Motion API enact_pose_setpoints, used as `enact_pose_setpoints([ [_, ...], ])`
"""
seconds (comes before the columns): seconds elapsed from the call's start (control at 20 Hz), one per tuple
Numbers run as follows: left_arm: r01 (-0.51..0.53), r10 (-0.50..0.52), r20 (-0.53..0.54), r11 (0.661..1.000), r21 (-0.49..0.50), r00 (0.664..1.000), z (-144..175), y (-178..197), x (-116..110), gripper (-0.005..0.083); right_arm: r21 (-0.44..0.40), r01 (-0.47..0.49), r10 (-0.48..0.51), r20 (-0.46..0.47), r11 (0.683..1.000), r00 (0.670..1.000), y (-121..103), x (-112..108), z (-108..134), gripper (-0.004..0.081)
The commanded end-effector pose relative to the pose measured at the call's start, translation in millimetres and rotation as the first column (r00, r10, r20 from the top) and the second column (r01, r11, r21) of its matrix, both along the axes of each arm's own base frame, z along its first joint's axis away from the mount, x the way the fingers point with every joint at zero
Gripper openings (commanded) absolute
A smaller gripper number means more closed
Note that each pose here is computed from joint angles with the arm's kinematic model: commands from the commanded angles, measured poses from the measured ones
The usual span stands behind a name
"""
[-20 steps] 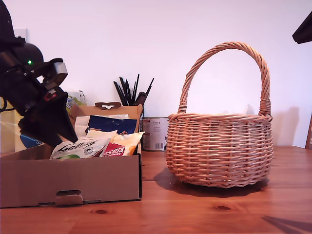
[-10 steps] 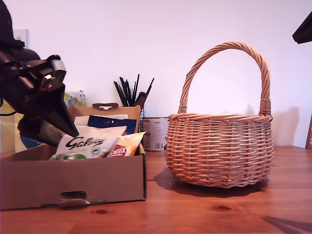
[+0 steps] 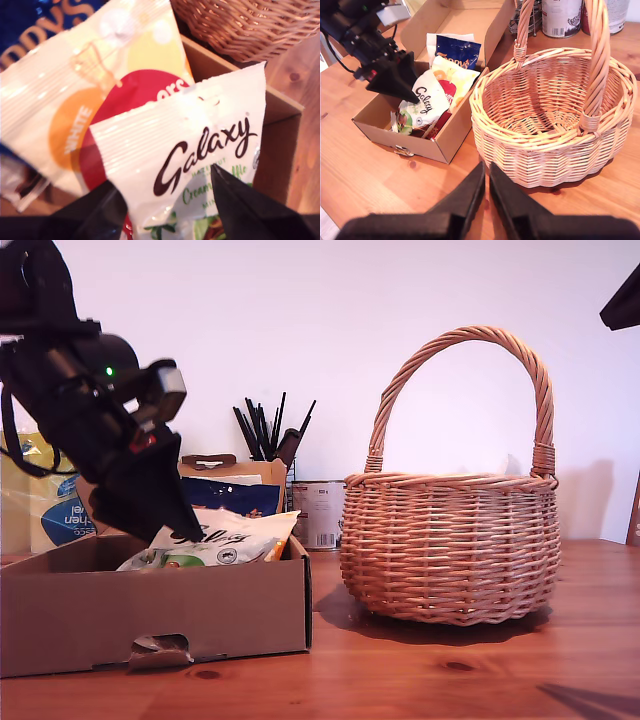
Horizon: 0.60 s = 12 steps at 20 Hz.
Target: Move the bags of Easter eggs from the cardboard box on the left into the woven basket on the right side.
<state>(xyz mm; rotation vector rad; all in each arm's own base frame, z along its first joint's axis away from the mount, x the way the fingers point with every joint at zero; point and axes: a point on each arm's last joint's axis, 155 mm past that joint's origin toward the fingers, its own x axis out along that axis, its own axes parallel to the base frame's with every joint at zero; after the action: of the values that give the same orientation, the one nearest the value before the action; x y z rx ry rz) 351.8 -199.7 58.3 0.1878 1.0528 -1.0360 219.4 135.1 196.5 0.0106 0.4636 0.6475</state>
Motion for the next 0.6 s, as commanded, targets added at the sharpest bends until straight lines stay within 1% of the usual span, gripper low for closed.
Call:
enact_pose_setpoints([
  [0.0, 0.012, -0.011, -0.038, 1.000, 0.008, 0.999, -15, -1, -4, 0.0283, 0.005, -0.012, 0.012, 0.014, 1.000, 1.000, 2, -1, 5, -0.0013],
  [0.1, 0.017, -0.017, -0.028, 1.000, 0.006, 0.999, -15, -1, -3, 0.0072, 0.005, -0.012, 0.012, 0.014, 1.000, 1.000, 2, -1, 5, -0.0013],
  [0.15, 0.018, -0.018, -0.024, 1.000, 0.000, 1.000, -14, -2, -2, -0.0012, 0.005, -0.012, 0.012, 0.014, 1.000, 1.000, 2, -1, 6, -0.0013],
  [0.35, 0.023, -0.024, -0.023, 0.999, -0.022, 0.999, -8, -6, -1, -0.0021, 0.005, -0.011, 0.011, 0.016, 1.000, 1.000, 2, -1, 6, -0.0013],
  [0.45, 0.024, -0.025, -0.040, 0.999, -0.022, 0.999, 4, -6, 0, -0.0021, 0.005, -0.011, 0.011, 0.015, 1.000, 1.000, 2, -1, 6, -0.0013],
  [0.55, 0.027, -0.028, -0.057, 0.999, -0.029, 0.998, 23, -8, 1, -0.0021, 0.005, -0.011, 0.011, 0.015, 1.000, 1.000, 2, -1, 6, -0.0013],
])
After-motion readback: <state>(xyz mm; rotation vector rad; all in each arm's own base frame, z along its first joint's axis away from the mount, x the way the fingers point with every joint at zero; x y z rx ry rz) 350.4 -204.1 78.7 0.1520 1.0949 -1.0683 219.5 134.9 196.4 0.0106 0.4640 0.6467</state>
